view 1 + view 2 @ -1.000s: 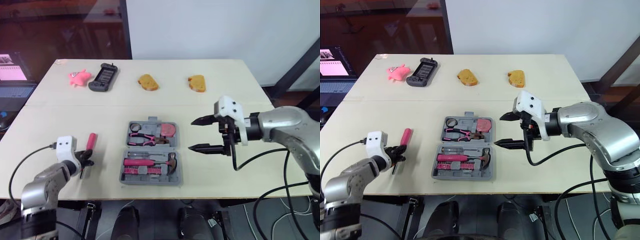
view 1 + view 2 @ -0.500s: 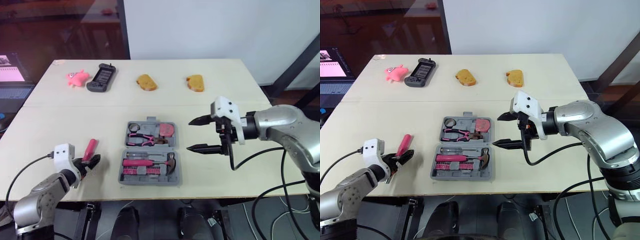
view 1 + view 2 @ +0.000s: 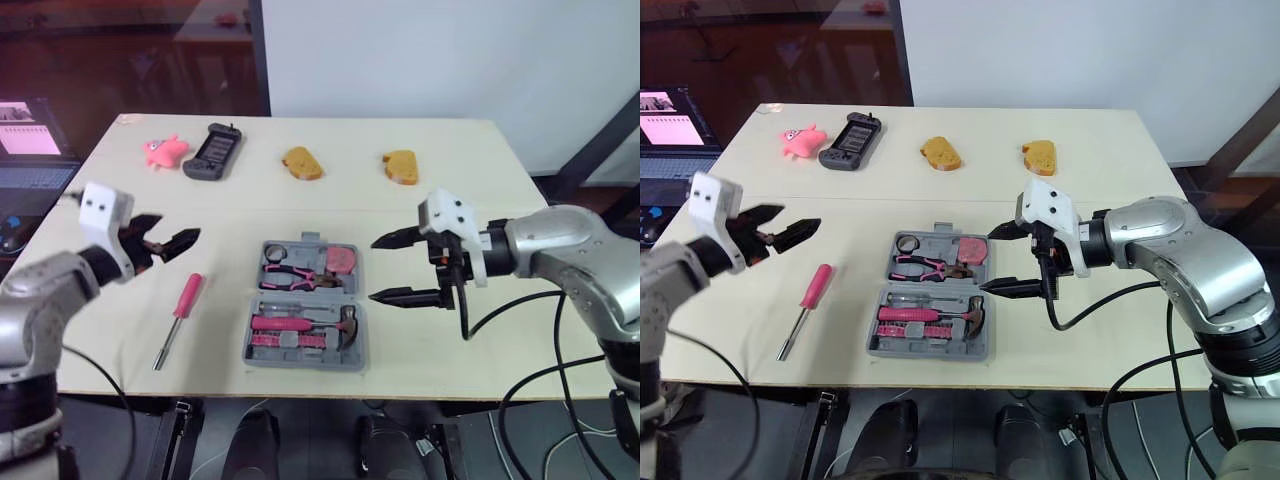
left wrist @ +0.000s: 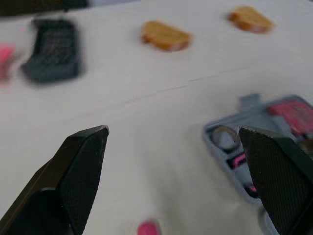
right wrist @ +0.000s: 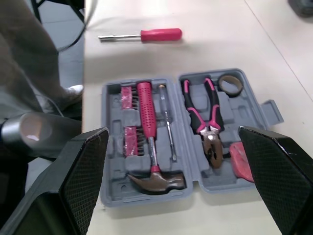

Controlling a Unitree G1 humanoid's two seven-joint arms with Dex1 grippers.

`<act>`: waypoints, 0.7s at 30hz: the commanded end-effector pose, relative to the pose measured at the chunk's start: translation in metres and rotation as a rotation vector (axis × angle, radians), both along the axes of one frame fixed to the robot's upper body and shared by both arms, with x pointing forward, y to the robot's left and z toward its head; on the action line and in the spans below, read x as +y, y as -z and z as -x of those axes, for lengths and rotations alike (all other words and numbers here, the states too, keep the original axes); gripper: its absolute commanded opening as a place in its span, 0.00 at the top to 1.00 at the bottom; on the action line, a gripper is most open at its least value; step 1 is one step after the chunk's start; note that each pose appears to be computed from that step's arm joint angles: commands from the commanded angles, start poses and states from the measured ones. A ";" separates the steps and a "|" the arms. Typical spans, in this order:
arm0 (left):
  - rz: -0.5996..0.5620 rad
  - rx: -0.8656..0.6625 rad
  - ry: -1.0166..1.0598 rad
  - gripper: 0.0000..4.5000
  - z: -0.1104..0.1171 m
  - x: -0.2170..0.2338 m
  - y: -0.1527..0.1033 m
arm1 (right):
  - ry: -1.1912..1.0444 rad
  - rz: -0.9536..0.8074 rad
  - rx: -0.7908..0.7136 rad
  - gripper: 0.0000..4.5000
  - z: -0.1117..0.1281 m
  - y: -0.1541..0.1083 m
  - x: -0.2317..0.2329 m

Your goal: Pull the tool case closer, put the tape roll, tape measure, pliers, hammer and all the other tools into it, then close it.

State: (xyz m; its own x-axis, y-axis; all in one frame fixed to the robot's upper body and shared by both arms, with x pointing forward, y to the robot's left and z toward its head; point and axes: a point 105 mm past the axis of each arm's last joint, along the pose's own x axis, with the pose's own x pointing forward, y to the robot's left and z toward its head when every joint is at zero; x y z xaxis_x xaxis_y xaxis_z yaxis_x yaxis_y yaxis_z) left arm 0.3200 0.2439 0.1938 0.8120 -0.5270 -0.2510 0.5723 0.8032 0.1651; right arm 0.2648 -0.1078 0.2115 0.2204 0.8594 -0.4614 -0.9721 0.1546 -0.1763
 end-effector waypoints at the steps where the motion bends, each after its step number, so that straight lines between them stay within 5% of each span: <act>1: -0.246 -0.013 0.281 0.01 0.008 -0.012 0.009 | -0.040 -0.008 -0.045 0.00 0.007 -0.012 0.006; 12: -1.139 -0.323 1.125 0.01 0.000 -0.026 0.033 | -0.019 0.009 -0.055 0.00 0.010 -0.013 0.004; 21: -1.463 -0.463 1.460 0.01 0.013 -0.007 0.054 | -0.049 0.014 -0.038 0.00 0.012 -0.014 0.008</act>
